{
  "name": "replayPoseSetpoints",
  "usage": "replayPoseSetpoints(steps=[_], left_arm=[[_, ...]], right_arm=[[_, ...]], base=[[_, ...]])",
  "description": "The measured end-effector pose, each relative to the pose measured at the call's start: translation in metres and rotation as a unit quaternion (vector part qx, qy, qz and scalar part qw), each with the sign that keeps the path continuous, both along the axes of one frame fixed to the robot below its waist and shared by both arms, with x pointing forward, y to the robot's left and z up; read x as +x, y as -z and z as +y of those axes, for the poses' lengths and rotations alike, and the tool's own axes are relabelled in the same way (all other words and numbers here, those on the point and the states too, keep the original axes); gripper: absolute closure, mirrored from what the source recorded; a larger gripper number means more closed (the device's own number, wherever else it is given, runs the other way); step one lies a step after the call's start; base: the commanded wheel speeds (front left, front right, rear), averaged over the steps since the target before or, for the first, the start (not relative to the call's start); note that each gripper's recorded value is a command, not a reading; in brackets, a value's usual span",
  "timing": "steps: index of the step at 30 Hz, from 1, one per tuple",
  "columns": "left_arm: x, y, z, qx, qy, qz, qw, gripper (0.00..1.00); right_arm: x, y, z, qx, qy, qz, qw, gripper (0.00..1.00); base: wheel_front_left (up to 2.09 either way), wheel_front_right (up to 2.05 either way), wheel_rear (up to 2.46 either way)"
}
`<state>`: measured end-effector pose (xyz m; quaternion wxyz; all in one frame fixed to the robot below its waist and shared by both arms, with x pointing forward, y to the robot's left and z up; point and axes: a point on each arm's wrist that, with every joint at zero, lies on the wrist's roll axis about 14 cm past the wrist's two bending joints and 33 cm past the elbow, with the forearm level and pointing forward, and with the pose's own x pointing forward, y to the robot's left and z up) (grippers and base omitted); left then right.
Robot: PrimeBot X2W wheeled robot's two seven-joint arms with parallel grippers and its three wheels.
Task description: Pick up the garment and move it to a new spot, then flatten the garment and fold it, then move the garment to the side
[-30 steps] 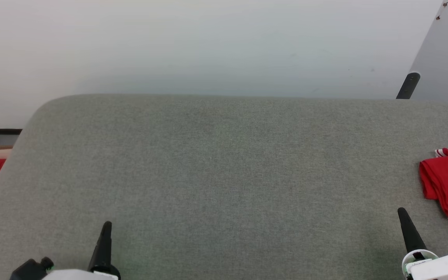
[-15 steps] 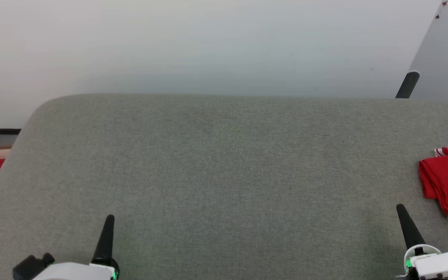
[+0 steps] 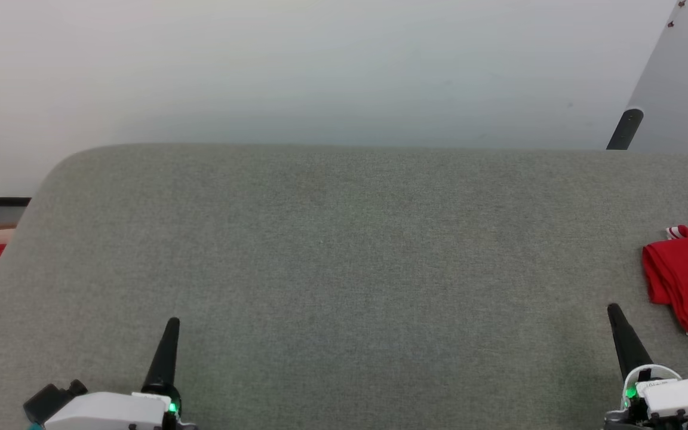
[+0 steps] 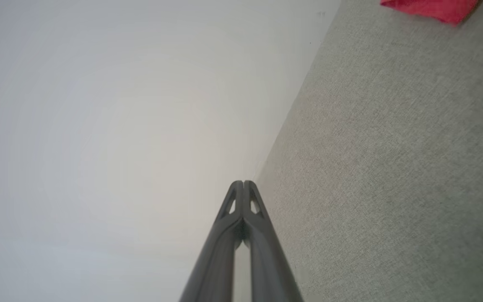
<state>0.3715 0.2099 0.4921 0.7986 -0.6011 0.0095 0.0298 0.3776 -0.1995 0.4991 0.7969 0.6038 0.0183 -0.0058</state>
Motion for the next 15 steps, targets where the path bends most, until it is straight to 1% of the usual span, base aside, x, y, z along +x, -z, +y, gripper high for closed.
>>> replayPoseSetpoints(steps=[15], left_arm=[[0.0064, -0.0036, -0.0042, -0.061, 0.005, -0.007, 0.998, 1.0]], right_arm=[[0.004, -0.0016, -0.0006, 0.06, 0.005, -0.004, 0.998, 1.0]], base=[[0.0, 0.0, 0.0]])
